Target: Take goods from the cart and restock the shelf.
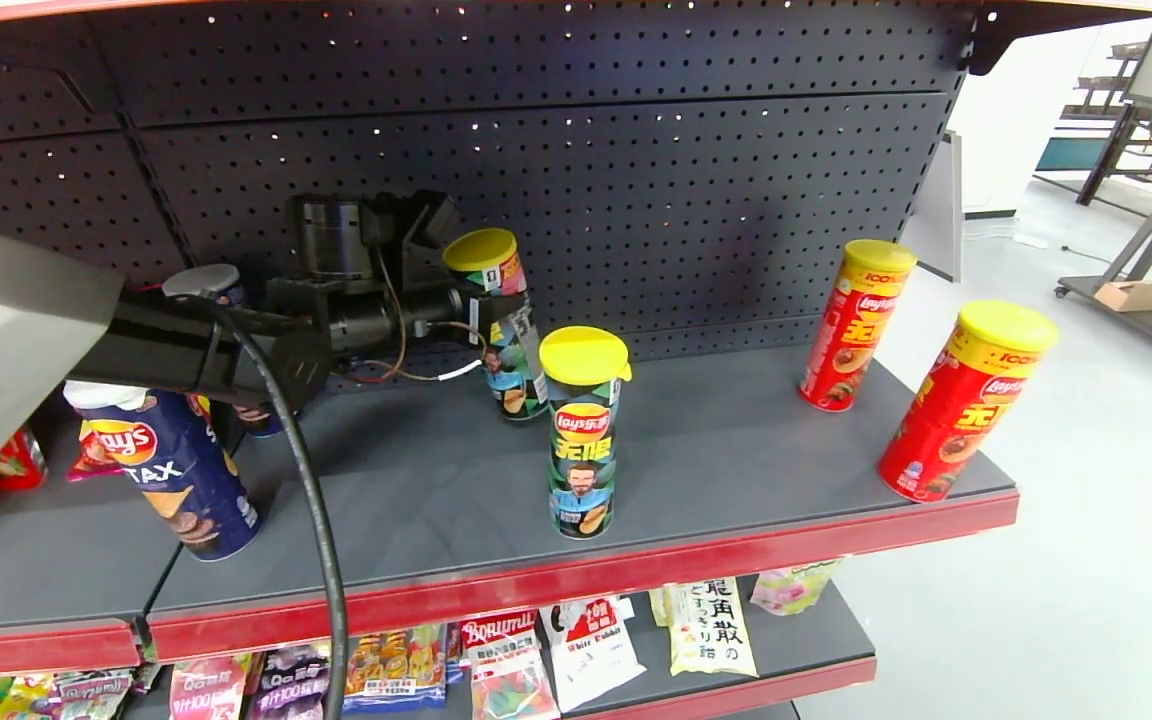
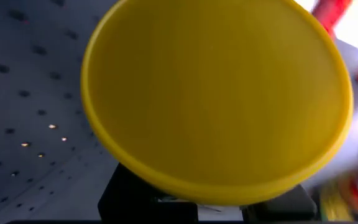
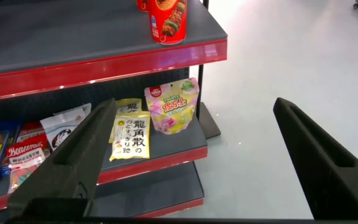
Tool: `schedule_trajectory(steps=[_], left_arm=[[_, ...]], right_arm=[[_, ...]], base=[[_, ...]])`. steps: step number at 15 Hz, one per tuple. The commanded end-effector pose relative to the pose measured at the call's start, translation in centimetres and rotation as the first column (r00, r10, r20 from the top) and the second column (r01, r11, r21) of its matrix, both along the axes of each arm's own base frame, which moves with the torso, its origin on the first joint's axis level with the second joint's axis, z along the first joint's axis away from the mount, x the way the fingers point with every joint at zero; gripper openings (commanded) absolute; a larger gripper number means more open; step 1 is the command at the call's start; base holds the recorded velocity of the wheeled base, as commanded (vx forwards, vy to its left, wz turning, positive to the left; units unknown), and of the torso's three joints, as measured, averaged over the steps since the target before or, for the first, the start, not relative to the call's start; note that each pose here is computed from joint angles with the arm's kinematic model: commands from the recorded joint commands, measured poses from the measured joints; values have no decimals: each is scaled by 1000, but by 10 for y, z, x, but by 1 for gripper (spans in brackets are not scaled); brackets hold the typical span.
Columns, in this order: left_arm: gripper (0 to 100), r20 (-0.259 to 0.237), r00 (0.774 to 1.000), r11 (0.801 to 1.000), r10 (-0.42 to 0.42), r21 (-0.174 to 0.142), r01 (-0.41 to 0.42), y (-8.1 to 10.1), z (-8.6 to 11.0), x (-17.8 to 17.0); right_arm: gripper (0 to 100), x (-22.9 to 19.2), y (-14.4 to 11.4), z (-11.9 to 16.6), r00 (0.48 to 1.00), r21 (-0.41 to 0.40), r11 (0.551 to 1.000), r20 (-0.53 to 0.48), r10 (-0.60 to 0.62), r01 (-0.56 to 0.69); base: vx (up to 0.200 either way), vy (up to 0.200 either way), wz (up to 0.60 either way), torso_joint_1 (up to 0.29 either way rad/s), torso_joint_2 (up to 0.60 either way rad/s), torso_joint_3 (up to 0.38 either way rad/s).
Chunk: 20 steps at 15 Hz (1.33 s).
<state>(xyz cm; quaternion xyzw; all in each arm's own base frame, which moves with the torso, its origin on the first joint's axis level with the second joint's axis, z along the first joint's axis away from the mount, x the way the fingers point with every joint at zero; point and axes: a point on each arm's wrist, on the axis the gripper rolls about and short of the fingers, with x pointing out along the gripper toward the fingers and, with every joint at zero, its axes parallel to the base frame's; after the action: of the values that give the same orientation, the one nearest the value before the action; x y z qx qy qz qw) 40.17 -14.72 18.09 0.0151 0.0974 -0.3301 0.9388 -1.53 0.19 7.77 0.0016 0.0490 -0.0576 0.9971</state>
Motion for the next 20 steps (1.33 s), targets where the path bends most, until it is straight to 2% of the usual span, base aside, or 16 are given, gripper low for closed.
schedule_trajectory(steps=[1,4,9,12,20], left_arm=[[0,-10,1000,1000,-11,4,11,-9,-7,4],[0,10,1000,1000,3,-2,-3,-15,-11,12],[0,4,1000,1000,2,-3,-2,-17,-22,18],[0,34,999,1000,-10,-14,11,-24,-21,22],[0,33,999,999,-31,-11,31,-35,-31,24]], right_arm=[[100,0,0,0,1000,0,1000,-2,1,-1],[100,0,0,0,1000,0,1000,-2,1,-1],[100,0,0,0,1000,0,1000,-2,1,-1],[100,0,0,0,1000,0,1000,-2,1,-1],[100,0,0,0,1000,0,1000,-2,1,-1]], base=[[0,0,0,0,0,0],[0,0,0,0,0,0],[0,0,0,0,0,0],[0,0,0,0,0,0],[0,0,0,0,0,0]])
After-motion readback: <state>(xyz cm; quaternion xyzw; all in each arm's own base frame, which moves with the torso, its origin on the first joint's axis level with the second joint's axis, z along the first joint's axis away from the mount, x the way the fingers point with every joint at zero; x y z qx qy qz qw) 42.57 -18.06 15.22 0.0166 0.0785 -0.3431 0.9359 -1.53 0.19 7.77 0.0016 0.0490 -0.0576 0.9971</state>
